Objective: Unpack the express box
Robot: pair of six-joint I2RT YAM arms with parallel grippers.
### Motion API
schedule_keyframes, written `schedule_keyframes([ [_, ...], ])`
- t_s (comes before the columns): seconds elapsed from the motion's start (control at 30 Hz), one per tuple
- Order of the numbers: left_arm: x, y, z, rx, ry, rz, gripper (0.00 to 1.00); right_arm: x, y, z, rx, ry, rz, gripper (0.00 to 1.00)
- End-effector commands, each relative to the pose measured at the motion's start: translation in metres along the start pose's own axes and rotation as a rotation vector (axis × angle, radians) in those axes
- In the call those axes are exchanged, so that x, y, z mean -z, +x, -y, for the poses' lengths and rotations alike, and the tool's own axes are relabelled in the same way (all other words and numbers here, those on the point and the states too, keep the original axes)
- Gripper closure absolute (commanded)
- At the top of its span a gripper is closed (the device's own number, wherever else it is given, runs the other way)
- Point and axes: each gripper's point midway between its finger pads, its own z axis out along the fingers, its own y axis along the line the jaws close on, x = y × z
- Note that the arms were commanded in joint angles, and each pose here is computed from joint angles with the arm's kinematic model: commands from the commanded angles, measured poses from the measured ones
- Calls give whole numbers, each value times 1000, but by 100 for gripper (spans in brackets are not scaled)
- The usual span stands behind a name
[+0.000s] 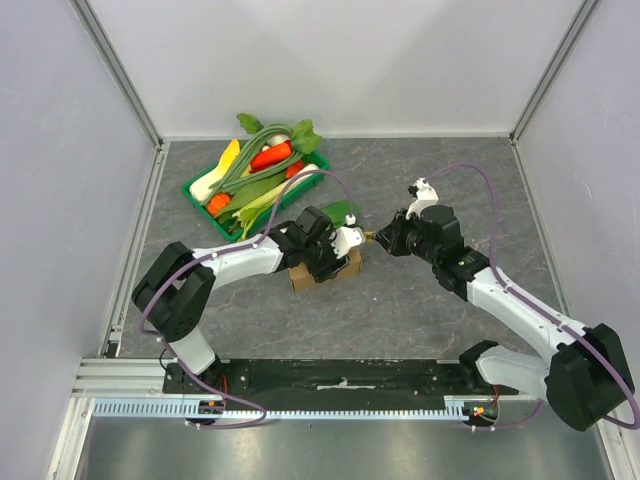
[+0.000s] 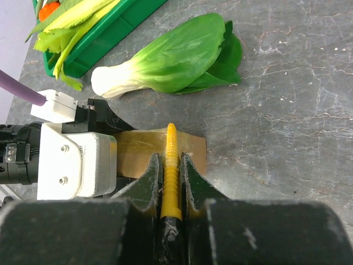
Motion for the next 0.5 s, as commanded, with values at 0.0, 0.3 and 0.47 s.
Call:
schedule_keyframes([
  [0.0, -10, 30, 16, -17, 73, -92, 48, -1, -7, -8, 31, -52, 11, 100],
  [0.3, -12, 27, 15, -17, 79, -99, 49, -4, -2, -6, 50, -43, -28, 100],
  [0.47, -13, 28, 14, -13, 74, -105, 50, -4, -2, -10, 53, -63, -37, 100],
])
